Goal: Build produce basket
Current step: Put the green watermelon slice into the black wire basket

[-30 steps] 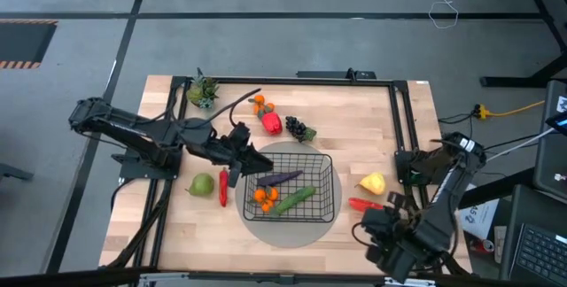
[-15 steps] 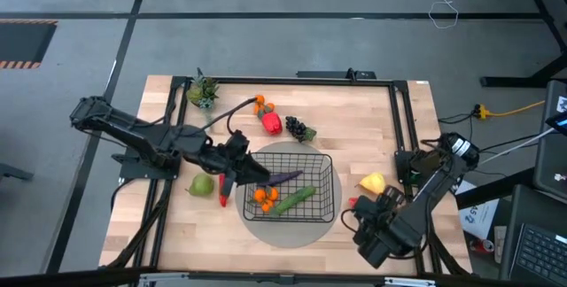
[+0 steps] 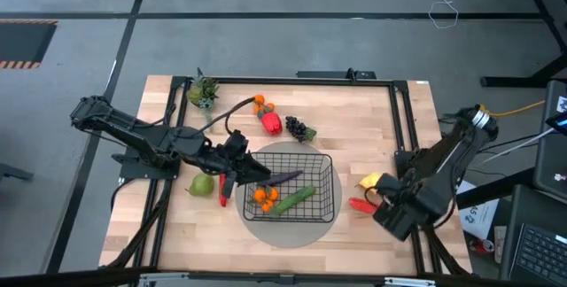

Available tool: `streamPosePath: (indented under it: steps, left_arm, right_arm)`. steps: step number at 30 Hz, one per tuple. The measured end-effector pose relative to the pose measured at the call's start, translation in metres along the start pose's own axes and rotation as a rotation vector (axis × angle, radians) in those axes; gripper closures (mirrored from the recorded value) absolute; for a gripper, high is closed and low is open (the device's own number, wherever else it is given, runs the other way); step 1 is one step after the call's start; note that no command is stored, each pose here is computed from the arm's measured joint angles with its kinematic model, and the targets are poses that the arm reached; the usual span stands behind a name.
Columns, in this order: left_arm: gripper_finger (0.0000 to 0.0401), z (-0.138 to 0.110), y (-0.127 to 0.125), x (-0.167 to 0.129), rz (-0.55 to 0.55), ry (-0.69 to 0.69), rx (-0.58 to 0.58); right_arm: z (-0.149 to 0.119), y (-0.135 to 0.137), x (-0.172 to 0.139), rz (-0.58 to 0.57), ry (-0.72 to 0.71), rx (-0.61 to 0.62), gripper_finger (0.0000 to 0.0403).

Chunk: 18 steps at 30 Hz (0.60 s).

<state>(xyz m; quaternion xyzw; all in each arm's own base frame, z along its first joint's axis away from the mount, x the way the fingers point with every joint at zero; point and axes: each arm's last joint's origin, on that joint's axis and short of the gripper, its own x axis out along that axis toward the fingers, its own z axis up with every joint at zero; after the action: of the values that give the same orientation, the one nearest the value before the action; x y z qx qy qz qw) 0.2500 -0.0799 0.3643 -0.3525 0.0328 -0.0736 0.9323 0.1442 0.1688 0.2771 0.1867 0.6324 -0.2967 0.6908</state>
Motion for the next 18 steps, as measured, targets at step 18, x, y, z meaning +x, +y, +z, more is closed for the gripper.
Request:
streamPosePath:
  steps: [18]
  left_arm:
    - [0.0314, 0.003, 0.000, 0.000, -0.003, -0.028, -0.004]
  right_arm:
    - [-0.001, -0.003, 0.077, 0.289, -0.053, -0.255, 0.0154]
